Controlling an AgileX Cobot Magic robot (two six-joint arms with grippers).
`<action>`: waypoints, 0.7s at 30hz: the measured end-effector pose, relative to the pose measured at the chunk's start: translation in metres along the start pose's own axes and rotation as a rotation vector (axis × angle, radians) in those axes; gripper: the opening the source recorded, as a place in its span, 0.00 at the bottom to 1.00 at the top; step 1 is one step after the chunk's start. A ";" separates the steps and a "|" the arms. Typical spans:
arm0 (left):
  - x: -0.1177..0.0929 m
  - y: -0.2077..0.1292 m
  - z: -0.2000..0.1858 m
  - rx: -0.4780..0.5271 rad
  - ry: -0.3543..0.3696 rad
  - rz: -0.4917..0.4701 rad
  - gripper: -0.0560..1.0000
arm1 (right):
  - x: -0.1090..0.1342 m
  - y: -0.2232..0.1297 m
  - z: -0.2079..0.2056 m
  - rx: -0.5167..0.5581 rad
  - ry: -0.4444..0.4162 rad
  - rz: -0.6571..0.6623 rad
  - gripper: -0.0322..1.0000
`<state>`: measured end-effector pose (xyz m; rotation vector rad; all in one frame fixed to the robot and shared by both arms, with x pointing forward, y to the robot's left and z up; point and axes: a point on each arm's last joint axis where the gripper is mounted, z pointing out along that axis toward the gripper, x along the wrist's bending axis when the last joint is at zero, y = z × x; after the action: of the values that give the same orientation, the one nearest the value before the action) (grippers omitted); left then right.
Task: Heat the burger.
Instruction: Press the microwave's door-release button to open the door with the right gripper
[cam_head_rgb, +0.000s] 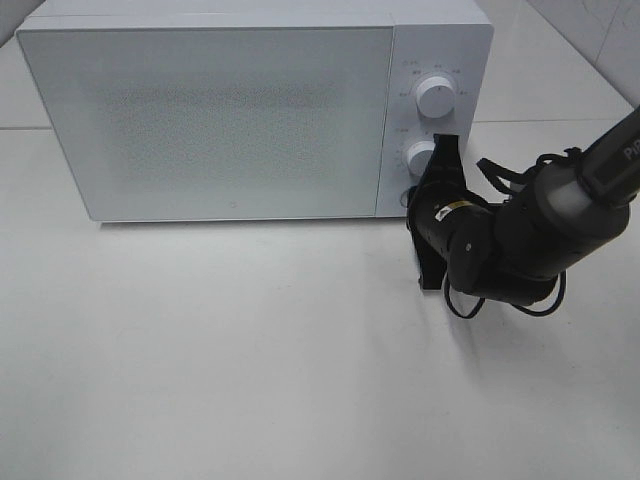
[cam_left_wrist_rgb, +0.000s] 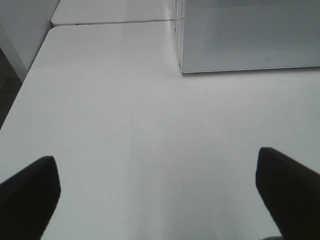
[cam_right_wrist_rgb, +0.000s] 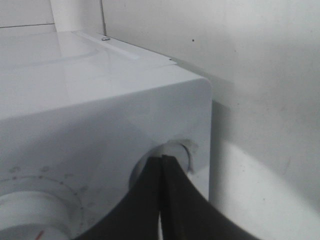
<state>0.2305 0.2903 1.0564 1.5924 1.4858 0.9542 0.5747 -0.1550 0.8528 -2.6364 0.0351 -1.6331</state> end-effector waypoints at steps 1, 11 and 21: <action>0.000 0.000 0.000 0.000 0.000 0.000 0.99 | 0.000 0.000 0.000 0.000 0.000 0.000 0.04; 0.000 0.000 0.000 0.000 0.000 0.000 0.99 | -0.002 -0.002 0.010 -0.002 0.004 0.002 0.04; 0.000 0.000 0.000 0.000 0.000 0.000 0.99 | 0.002 -0.006 0.014 -0.021 0.028 0.005 0.04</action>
<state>0.2305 0.2903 1.0564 1.5924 1.4858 0.9542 0.5880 -0.1488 0.8486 -2.6268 0.0592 -1.6768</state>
